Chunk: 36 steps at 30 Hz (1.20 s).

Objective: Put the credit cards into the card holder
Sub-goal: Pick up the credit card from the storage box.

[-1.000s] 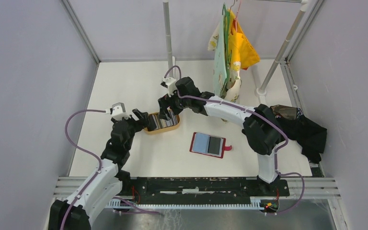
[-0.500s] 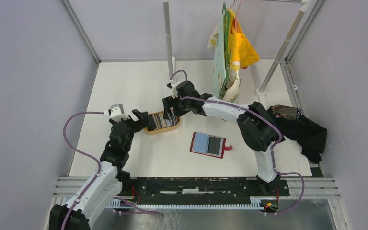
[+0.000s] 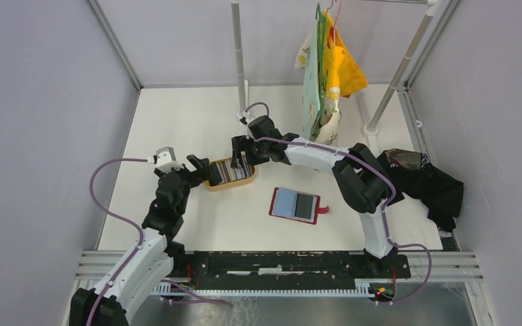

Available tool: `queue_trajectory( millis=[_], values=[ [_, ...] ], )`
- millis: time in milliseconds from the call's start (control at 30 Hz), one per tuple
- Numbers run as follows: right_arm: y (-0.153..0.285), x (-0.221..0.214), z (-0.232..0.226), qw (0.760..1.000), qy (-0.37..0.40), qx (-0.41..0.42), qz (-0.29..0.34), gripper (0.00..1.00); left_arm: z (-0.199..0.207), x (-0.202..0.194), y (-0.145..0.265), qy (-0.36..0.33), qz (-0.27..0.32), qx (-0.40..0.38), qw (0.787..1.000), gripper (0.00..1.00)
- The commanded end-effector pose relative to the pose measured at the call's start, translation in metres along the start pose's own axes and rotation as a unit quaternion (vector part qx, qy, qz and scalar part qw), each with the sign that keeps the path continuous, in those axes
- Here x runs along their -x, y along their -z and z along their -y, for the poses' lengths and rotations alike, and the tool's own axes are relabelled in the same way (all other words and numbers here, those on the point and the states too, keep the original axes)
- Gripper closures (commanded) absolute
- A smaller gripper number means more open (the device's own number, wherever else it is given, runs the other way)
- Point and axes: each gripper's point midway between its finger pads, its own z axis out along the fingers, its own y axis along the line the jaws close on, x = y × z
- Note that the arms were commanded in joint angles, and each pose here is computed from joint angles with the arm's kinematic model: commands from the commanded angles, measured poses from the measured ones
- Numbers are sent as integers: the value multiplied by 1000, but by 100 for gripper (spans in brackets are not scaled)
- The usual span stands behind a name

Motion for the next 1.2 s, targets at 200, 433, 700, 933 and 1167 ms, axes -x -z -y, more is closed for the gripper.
queue_trajectory(
  millis=[200, 433, 700, 933, 1167],
  values=[
    [-6, 12, 8, 996, -47, -81, 13, 12, -1, 15, -1, 6, 28, 9, 1000, 0],
    [-8, 11, 5, 993, -44, -106, 19, 2, -2, 15, 0, 8, 30, 10, 999, 0],
    [-20, -3, 4, 995, -41, -92, -2, 2, -3, 16, 1, 9, 31, 13, 999, 0],
    [-26, -15, -1, 996, -55, -68, -19, 2, -3, 16, 1, 9, 31, 13, 999, 0],
    [-21, -22, -17, 995, -95, -9, -34, 3, -4, 16, 1, 9, 32, 14, 999, 0]
  ],
)
